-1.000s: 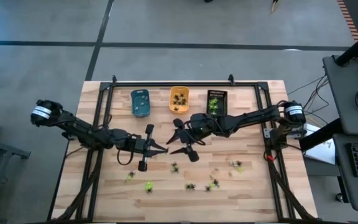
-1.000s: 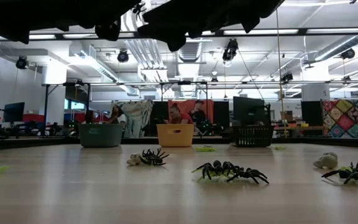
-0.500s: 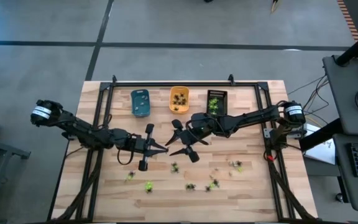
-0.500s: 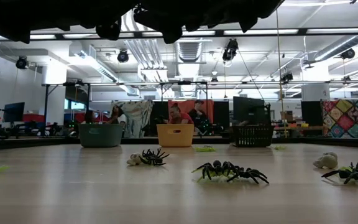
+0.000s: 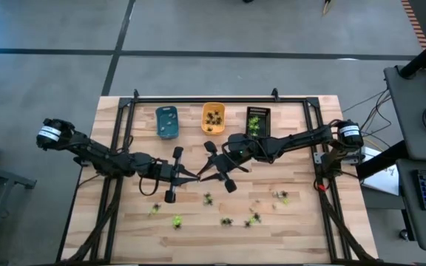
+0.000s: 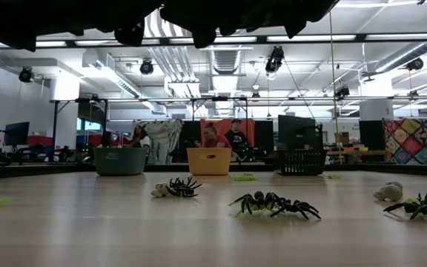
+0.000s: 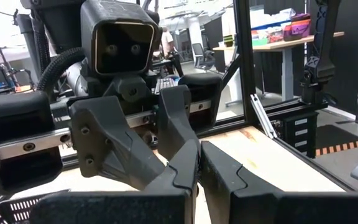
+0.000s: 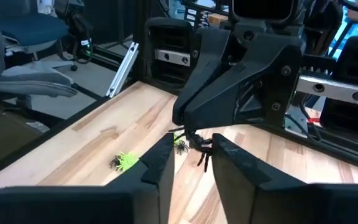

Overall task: Sort Halloween decoration
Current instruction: Put the black spider toy into the orange bin

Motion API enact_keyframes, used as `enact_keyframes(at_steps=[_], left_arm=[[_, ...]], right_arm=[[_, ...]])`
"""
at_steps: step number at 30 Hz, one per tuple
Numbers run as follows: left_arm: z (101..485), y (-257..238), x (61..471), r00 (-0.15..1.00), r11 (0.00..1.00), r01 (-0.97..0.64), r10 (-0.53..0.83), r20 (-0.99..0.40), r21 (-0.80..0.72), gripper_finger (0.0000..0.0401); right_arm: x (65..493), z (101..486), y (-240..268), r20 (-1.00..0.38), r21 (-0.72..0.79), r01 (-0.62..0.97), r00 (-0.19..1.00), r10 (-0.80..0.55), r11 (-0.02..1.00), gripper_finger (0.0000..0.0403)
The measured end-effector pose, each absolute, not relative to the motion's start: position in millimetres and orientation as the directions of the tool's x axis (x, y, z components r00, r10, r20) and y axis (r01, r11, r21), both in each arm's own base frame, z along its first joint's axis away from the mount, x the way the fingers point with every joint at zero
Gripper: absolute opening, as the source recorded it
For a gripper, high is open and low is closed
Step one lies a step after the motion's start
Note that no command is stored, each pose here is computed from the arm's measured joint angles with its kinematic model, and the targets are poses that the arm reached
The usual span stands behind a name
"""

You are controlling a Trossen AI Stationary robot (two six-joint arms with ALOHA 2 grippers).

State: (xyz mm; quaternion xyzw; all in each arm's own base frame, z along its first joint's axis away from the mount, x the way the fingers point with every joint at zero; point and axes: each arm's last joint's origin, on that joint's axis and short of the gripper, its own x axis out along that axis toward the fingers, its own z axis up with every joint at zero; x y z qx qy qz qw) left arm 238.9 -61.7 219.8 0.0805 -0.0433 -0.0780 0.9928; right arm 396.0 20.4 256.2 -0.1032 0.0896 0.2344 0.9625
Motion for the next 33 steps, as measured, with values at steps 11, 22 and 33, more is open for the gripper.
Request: enact_keyframes(at_steps=[11,22,33], left_arm=[[220.2,-61.4,238.9,0.985,0.977,0.137,-0.152,0.078,0.165,0.0000],[219.9,-60.3,239.0,0.991,0.983,0.104,-0.116,0.074,0.149,0.0055],[219.3,-53.5,231.7,0.999,0.983,-0.044,0.048,-0.023,0.177,0.0153]], right_arm=[[396.3,257.3,20.2,-0.210,-0.163,-0.468,0.877,0.433,0.869,0.0035],[396.4,257.4,18.8,-0.210,-0.160,-0.464,0.879,0.429,0.871,0.0009],[393.4,245.8,-13.3,-0.330,-0.032,-0.342,0.890,0.313,0.939,0.0009]])
